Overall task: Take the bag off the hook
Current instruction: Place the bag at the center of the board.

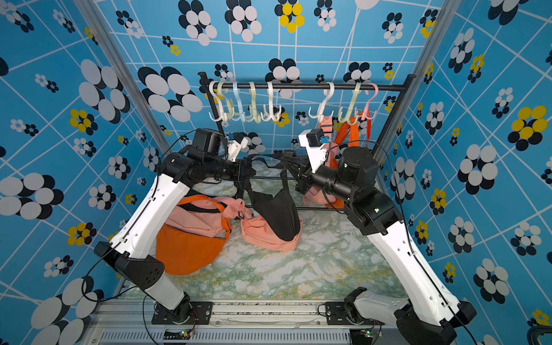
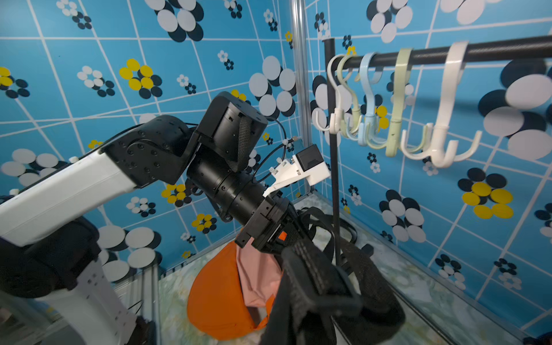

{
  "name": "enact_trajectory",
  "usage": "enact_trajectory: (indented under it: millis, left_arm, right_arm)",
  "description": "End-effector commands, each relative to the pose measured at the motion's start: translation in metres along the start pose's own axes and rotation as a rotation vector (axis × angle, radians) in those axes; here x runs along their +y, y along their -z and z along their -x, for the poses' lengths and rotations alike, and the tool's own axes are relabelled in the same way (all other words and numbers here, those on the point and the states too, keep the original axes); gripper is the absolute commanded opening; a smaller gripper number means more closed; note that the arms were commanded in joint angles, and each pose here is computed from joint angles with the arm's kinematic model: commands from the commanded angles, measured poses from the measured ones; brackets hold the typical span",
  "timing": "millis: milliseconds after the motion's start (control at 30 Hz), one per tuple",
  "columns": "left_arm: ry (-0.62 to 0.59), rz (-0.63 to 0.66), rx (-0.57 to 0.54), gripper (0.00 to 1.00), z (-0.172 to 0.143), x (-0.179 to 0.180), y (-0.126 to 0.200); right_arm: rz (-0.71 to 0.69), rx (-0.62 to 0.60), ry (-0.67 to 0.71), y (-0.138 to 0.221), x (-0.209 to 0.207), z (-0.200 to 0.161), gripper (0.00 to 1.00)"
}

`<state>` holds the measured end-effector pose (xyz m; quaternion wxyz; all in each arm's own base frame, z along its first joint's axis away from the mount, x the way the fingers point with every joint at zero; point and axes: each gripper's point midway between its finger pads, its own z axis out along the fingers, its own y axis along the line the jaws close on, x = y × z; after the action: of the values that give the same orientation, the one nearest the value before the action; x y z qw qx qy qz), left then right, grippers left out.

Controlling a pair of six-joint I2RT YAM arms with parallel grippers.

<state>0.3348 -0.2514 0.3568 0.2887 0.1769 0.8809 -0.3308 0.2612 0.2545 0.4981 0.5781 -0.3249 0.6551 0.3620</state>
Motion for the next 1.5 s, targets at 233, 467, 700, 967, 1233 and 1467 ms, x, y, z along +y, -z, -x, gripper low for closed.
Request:
enact_trajectory:
  millis: [233,467,700,967,1233,1467]
  left_arm:
    - [-0.121,-0.050,0.145,0.13,-0.092,-0.024,0.070]
    - [0.044,-0.046,0.345,0.06,-0.138,0.032,-0.004]
    - [0.173,0.022,0.338,0.02,-0.130,0.085,-0.055]
    - [0.241,0.044,0.237,0.02,-0.088,0.112,-0.048]
    - [0.190,0.077,0.350,0.05,-0.126,0.092,-0.040]
    - [0.179,0.146,0.280,0.01,-0.098,0.115,-0.071]
  right_arm:
    - [0.373,0.319,-0.277,0.006,0.062,-0.074,0.00]
    - [0.153,0.714,-0.698,-0.053,-0.018,-0.235,0.00]
    - [0.051,0.902,-0.740,-0.064,-0.048,-0.299,0.00]
    - [-0.045,0.882,-0.725,-0.052,-0.061,-0.287,0.00]
    - [-0.263,1.069,-0.646,0.015,-0.058,-0.297,0.00]
    - [-0.395,0.989,-0.809,-0.008,-0.105,-0.329,0.00]
